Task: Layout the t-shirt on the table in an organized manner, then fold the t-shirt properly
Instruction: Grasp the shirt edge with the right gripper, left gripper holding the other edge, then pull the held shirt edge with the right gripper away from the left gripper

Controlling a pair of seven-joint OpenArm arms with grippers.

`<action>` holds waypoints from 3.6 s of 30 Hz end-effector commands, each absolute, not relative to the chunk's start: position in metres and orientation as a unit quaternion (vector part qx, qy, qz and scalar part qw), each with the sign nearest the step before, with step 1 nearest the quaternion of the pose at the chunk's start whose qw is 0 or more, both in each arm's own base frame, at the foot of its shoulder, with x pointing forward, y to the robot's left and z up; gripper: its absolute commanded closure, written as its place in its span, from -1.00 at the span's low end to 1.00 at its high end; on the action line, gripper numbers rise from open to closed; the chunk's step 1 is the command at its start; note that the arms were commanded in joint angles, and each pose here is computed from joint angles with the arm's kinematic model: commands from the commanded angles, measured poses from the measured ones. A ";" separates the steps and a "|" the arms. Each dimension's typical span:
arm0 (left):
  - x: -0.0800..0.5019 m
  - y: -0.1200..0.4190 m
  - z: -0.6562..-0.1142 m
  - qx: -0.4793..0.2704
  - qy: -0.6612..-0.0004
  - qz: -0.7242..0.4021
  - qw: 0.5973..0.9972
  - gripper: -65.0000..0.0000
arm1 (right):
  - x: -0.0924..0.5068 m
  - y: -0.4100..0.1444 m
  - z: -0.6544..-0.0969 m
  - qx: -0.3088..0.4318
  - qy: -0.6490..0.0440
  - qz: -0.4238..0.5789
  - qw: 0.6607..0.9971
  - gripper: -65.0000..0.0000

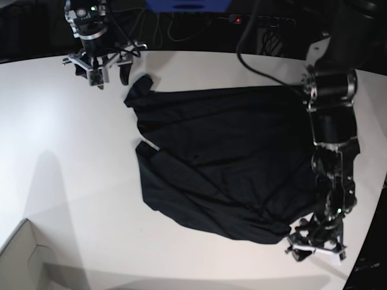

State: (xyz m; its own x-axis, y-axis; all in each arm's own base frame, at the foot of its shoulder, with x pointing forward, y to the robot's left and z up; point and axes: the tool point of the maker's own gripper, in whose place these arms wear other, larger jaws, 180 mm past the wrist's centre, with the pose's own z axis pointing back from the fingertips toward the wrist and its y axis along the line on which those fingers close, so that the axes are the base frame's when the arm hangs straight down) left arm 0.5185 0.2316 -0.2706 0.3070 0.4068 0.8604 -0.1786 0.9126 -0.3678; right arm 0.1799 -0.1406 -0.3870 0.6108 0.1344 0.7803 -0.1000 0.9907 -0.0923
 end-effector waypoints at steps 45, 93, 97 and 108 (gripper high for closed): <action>0.303 0.328 -0.419 -0.001 -0.416 0.279 0.865 -0.14 | 0.350 -0.029 -0.375 -0.002 -0.528 0.273 0.804 -0.09; 0.290 0.344 -0.417 0.022 -0.411 0.267 0.872 -0.14 | 0.541 -0.153 -0.223 -0.145 -0.624 0.161 0.751 1.00; 0.288 0.347 -0.414 0.025 -0.412 0.264 0.872 -0.14 | 0.567 -0.164 -0.202 -0.158 -0.622 0.153 0.751 1.00; 0.288 0.349 -0.413 0.028 -0.412 0.262 0.872 -0.14 | 0.592 -0.163 -0.166 -0.156 -0.667 0.155 0.712 1.00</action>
